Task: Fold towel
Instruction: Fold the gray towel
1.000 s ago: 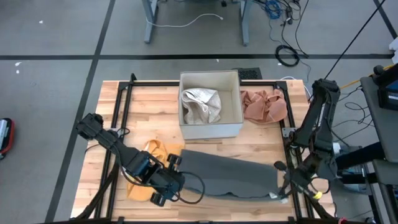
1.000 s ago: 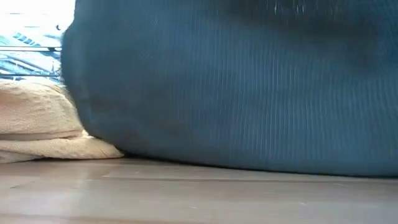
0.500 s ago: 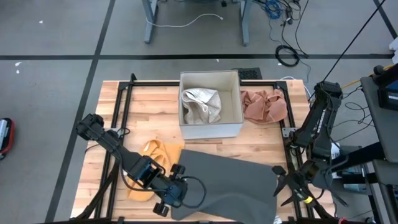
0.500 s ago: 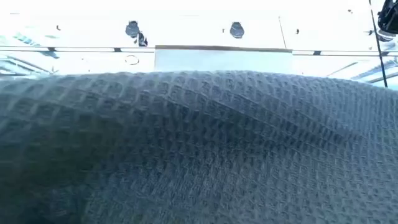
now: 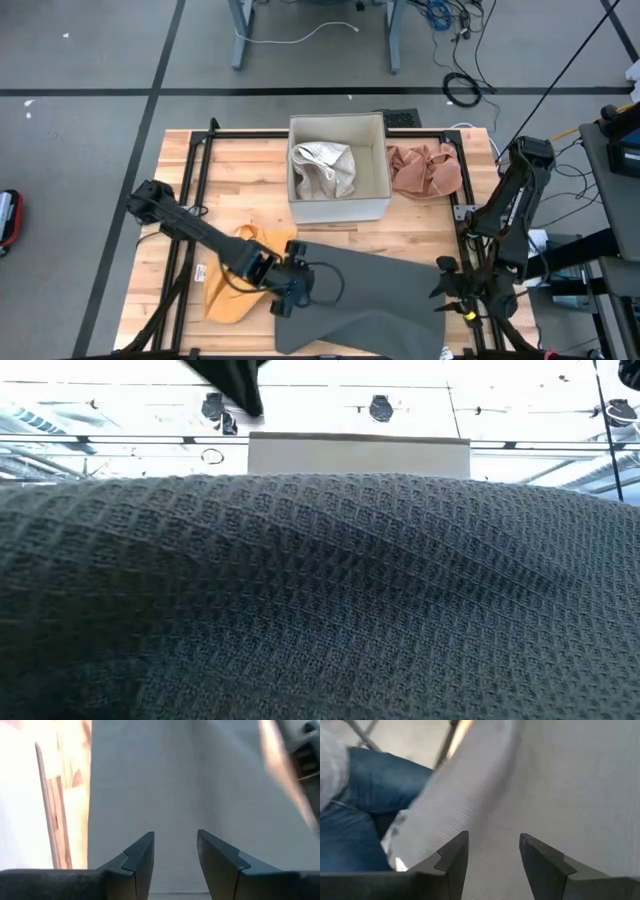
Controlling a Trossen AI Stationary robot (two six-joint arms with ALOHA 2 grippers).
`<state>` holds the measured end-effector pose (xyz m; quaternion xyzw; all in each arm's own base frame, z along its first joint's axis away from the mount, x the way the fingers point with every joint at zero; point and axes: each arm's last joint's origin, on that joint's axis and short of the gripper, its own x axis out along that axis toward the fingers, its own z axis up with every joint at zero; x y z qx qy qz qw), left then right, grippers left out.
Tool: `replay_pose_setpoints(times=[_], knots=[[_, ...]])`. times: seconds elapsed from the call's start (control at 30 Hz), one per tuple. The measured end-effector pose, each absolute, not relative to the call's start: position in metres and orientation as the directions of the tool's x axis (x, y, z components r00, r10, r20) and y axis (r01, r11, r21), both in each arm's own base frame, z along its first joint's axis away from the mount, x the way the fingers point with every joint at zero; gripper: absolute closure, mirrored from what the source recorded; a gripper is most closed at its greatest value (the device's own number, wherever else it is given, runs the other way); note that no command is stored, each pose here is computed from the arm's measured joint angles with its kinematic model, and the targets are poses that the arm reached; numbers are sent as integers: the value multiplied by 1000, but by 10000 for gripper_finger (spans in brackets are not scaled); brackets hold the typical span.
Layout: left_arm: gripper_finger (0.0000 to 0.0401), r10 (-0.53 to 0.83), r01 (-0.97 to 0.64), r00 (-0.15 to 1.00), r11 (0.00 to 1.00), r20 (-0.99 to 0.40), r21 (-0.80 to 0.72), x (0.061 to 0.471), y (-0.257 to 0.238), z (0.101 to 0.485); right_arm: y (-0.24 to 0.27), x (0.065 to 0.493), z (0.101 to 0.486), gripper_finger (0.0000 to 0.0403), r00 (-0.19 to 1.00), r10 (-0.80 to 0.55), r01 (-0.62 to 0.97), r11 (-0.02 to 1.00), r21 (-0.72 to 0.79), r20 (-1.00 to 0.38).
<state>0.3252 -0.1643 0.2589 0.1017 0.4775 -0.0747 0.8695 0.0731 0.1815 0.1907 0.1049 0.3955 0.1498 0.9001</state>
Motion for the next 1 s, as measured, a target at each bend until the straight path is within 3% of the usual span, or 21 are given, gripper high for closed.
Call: replay_pose_setpoints(times=[0.27,0.43,0.73,1.0], knots=[[246,-30,164,526,984,-850,67,330,-128,201,189,85,160,238,645,185,-21,974,225,-742],[247,-122,179,539,983,-833,-28,331,-115,183,187,94,139,238,610,57,96,985,145,-790],[248,-122,195,471,980,-873,-31,341,-102,155,177,108,112,238,512,-124,240,971,3,-850],[248,-17,127,444,991,-896,45,353,-79,131,155,117,107,238,445,-311,328,929,-171,-840]])
